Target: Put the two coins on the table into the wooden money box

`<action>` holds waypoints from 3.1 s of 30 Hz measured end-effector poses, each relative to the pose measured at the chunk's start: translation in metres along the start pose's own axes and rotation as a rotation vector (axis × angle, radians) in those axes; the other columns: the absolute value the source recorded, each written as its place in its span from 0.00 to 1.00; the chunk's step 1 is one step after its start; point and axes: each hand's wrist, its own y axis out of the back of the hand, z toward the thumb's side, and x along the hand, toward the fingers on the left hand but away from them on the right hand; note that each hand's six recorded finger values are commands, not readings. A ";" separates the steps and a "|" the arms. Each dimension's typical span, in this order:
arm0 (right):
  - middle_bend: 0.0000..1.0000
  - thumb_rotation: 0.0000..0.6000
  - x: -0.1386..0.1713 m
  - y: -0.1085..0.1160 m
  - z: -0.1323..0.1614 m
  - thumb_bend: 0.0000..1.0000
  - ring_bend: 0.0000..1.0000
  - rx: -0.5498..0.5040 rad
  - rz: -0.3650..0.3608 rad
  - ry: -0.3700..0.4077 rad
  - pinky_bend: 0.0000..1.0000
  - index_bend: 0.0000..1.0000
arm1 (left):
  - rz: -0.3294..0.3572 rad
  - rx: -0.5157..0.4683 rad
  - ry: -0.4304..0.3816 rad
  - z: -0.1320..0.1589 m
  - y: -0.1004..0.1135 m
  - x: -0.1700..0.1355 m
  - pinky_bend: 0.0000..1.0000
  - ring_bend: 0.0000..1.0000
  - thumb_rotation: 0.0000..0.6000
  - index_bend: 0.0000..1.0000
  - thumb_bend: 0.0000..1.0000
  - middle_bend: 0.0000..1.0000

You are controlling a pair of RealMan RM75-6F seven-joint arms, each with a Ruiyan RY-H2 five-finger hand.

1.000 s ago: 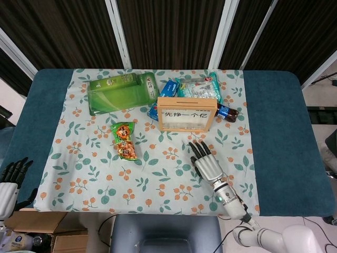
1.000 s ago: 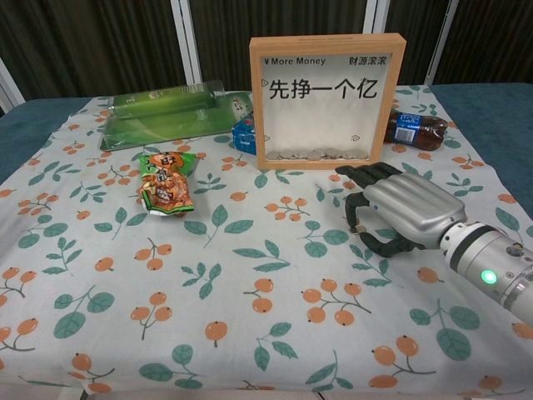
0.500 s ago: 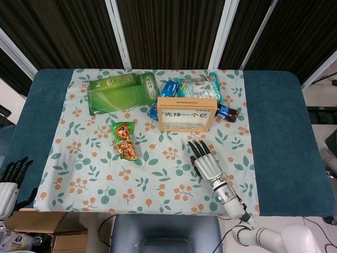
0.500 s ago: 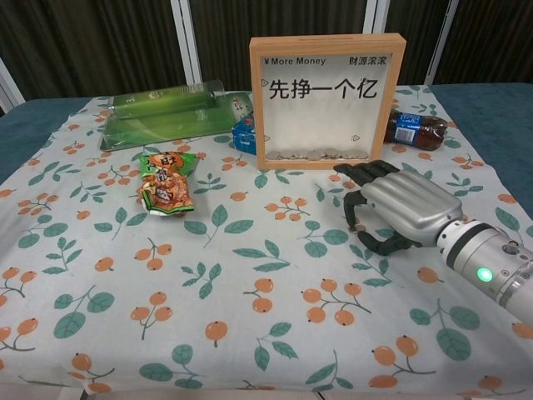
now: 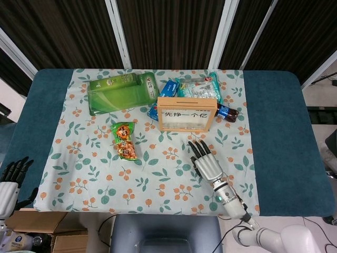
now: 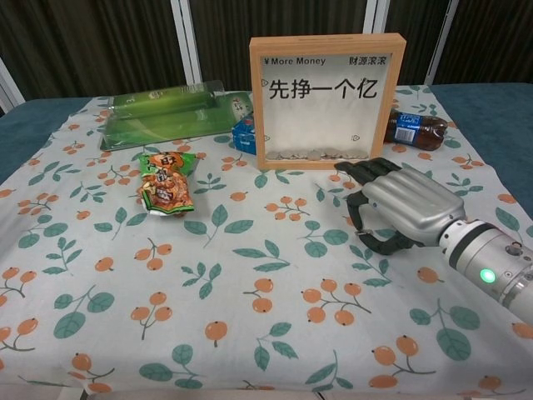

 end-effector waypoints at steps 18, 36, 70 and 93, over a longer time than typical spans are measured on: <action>0.12 1.00 0.001 0.005 -0.002 0.52 0.00 -0.001 -0.028 0.000 0.00 0.63 | -0.006 -0.008 0.002 -0.001 0.000 -0.001 0.05 0.00 1.00 0.00 0.38 0.00; 0.14 1.00 0.000 0.004 -0.003 0.60 0.00 0.005 -0.024 -0.014 0.00 0.69 | -0.006 -0.003 0.005 0.000 0.000 -0.002 0.05 0.00 1.00 0.00 0.38 0.00; 0.17 1.00 -0.030 0.242 -0.052 0.62 0.00 -0.161 -0.530 -0.167 0.00 0.74 | 0.026 -0.018 -0.023 0.006 0.009 -0.008 0.05 0.00 1.00 0.00 0.38 0.00; 0.18 1.00 -0.130 0.220 -0.041 0.62 0.00 -0.109 -0.286 -0.377 0.00 0.75 | 0.018 -0.029 -0.002 -0.003 0.009 -0.007 0.05 0.00 1.00 0.00 0.38 0.00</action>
